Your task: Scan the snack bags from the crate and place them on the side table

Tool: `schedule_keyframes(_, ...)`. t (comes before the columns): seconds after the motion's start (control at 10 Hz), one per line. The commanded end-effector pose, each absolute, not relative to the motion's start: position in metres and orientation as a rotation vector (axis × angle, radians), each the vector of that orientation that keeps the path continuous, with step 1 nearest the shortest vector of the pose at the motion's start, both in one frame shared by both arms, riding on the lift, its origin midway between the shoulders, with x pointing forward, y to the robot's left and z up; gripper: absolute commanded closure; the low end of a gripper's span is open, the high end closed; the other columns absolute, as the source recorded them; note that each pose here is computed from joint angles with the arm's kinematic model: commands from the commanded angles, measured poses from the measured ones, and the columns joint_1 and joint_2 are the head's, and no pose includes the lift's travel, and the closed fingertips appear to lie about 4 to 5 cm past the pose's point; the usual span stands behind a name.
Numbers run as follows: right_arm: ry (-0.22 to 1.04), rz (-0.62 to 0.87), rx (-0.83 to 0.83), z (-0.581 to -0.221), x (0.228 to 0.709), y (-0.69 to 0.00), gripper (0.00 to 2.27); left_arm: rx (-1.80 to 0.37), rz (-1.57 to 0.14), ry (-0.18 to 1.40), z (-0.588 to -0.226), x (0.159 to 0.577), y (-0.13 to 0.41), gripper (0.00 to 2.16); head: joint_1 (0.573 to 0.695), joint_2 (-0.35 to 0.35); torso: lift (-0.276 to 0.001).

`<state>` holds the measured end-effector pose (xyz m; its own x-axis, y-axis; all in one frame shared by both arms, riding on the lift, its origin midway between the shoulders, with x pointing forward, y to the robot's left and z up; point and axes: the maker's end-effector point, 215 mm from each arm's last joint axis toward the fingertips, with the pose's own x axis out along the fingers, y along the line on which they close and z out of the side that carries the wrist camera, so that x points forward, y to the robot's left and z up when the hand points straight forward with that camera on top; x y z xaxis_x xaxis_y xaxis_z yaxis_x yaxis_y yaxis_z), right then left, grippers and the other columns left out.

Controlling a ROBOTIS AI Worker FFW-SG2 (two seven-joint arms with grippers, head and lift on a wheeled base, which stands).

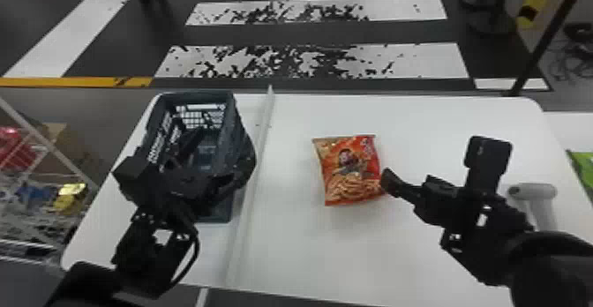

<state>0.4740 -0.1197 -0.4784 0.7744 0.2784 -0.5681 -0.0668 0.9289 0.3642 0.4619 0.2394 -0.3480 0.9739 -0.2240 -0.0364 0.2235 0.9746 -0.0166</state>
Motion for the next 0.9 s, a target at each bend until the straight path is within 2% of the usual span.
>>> schedule_keyframes(0.0,0.739,0.214,0.395,-0.489,0.472,-0.109,0.11,-0.013,-0.228,0.048,-0.353,0.461,0.238,0.04,0.695,0.141,-0.05)
schedule_keyframes(0.5,0.858,0.173,0.513,-0.509,0.485,-0.103,0.1,-0.013,-0.227,0.068,-0.364,0.46,0.24,0.04,0.695,0.155,-0.05)
schedule_keyframes(0.8,0.886,0.164,0.592,-0.513,0.499,-0.101,0.1,-0.015,-0.228,0.078,-0.37,0.459,0.239,0.04,0.695,0.16,-0.05)
